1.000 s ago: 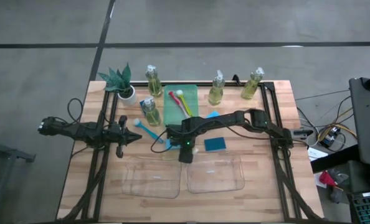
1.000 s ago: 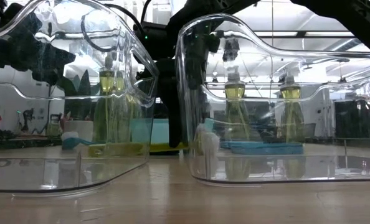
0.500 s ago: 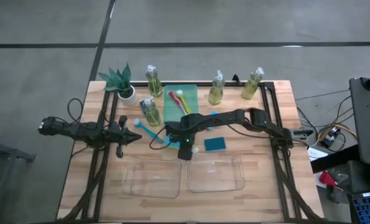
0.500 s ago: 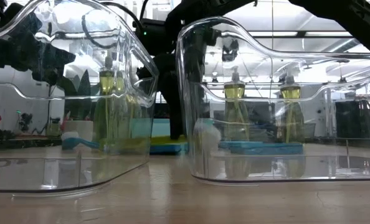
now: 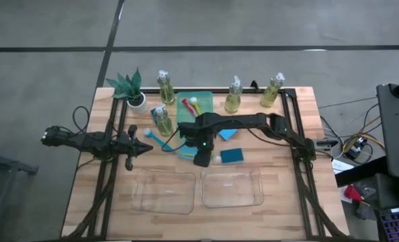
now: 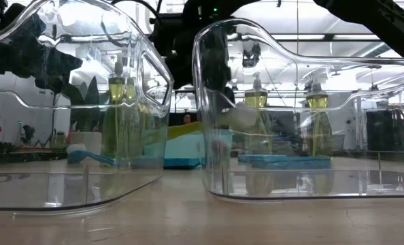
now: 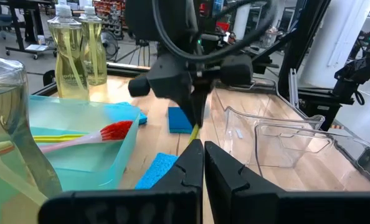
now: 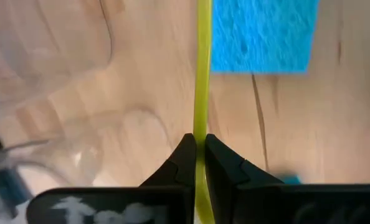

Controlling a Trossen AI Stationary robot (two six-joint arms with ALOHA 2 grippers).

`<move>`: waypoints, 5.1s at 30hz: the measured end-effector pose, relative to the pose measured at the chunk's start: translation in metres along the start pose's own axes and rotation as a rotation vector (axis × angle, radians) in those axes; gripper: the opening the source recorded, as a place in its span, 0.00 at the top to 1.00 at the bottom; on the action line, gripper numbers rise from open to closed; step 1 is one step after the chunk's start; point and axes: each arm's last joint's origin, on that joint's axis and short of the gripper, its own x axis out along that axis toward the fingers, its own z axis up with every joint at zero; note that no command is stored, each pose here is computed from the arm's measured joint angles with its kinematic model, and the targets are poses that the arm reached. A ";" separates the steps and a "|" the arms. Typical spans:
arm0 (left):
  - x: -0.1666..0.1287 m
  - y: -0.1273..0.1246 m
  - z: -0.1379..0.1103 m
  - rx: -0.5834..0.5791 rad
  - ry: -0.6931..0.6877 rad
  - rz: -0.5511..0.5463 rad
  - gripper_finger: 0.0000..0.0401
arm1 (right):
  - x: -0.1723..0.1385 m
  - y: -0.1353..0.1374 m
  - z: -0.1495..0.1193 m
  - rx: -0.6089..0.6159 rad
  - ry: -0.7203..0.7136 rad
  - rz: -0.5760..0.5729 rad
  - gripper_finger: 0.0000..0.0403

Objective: Pick & Place Kitchen Sink Supplies
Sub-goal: Put the green dish brush into the green bin, then put the blue dish brush into the green bin

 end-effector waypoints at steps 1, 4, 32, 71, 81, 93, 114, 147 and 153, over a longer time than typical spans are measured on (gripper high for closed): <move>0.000 0.000 0.000 0.000 0.000 0.000 0.98 | -0.004 -0.001 -0.001 0.012 0.009 0.006 0.97; 0.000 0.000 0.000 0.000 0.001 0.000 0.98 | -0.019 -0.001 0.000 0.060 -0.002 0.033 0.97; 0.000 0.000 0.000 0.000 0.000 0.000 0.98 | -0.113 -0.101 0.027 0.587 -0.386 0.060 0.97; 0.000 0.000 0.000 0.000 0.000 0.000 0.98 | -0.054 -0.148 0.034 0.769 -0.434 -0.093 0.71; 0.000 0.000 0.000 0.000 0.001 0.000 0.98 | -0.093 -0.121 0.034 0.632 -0.503 -0.071 0.62; 0.000 0.001 0.006 -0.048 -0.092 0.065 0.98 | -0.131 -0.071 0.033 0.478 -0.616 -0.029 0.67; -0.008 0.002 0.039 -0.747 -0.452 0.004 0.98 | -0.159 -0.048 0.011 0.392 -0.646 -0.009 0.78; -0.020 -0.009 0.104 -0.764 -0.489 -0.202 0.46 | -0.177 -0.033 -0.001 0.295 -0.701 -0.016 0.86; -0.026 -0.016 0.133 -0.606 -0.114 -0.169 0.47 | -0.190 -0.028 -0.010 0.261 -0.736 -0.014 0.86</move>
